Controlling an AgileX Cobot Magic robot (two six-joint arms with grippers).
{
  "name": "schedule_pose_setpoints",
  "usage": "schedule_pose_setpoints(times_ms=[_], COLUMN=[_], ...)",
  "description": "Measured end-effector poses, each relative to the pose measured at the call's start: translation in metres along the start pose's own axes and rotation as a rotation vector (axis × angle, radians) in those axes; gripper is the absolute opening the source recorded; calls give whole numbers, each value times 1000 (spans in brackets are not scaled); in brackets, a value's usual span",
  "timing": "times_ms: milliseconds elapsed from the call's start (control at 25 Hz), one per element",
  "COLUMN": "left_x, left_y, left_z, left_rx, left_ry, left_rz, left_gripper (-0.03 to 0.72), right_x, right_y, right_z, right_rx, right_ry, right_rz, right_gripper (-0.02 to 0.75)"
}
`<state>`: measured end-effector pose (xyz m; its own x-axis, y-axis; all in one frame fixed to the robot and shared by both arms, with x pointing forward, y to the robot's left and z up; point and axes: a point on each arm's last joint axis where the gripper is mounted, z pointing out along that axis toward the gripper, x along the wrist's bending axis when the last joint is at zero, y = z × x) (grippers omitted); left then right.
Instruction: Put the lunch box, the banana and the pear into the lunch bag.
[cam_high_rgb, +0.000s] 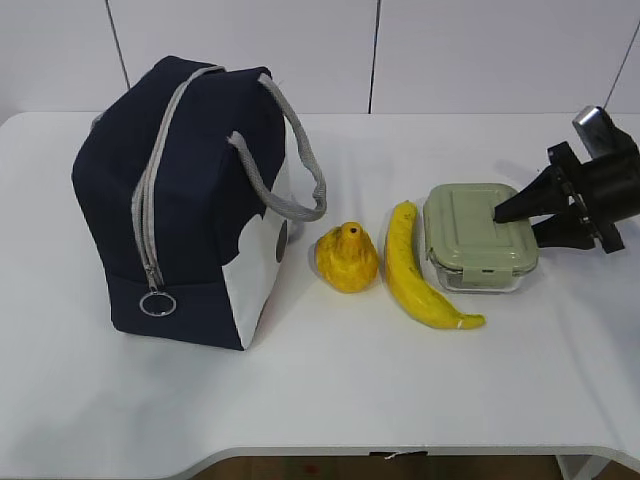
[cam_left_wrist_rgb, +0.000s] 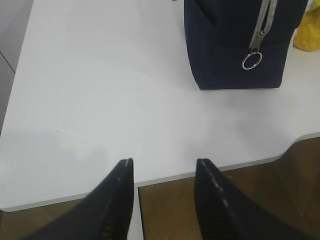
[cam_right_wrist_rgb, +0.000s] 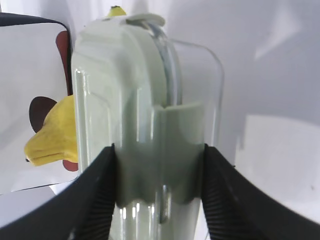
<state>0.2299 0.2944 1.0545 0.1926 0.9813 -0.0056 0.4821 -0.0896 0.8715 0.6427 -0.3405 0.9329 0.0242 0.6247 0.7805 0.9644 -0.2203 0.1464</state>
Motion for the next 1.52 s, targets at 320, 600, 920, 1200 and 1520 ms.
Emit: schedule_pose_setpoints(times_ms=[320, 600, 920, 1200, 1520], left_x=[0, 0, 0, 0, -4], left_y=[0, 0, 0, 0, 3], left_z=[0, 0, 0, 0, 2], left_rx=[0, 0, 0, -2, 0], left_ry=[0, 0, 0, -3, -52], left_rz=[0, 0, 0, -2, -29], left_gripper=[308, 308, 308, 308, 308], right_x=[0, 0, 12, 36, 65], right_y=[0, 0, 1, 2, -4], right_z=[0, 0, -8, -21, -14], right_rx=[-1, -1, -30, -77, -54], right_ry=[0, 0, 11, 33, 46], right_rz=[3, 7, 5, -10, -41], right_gripper=[375, 375, 375, 375, 375])
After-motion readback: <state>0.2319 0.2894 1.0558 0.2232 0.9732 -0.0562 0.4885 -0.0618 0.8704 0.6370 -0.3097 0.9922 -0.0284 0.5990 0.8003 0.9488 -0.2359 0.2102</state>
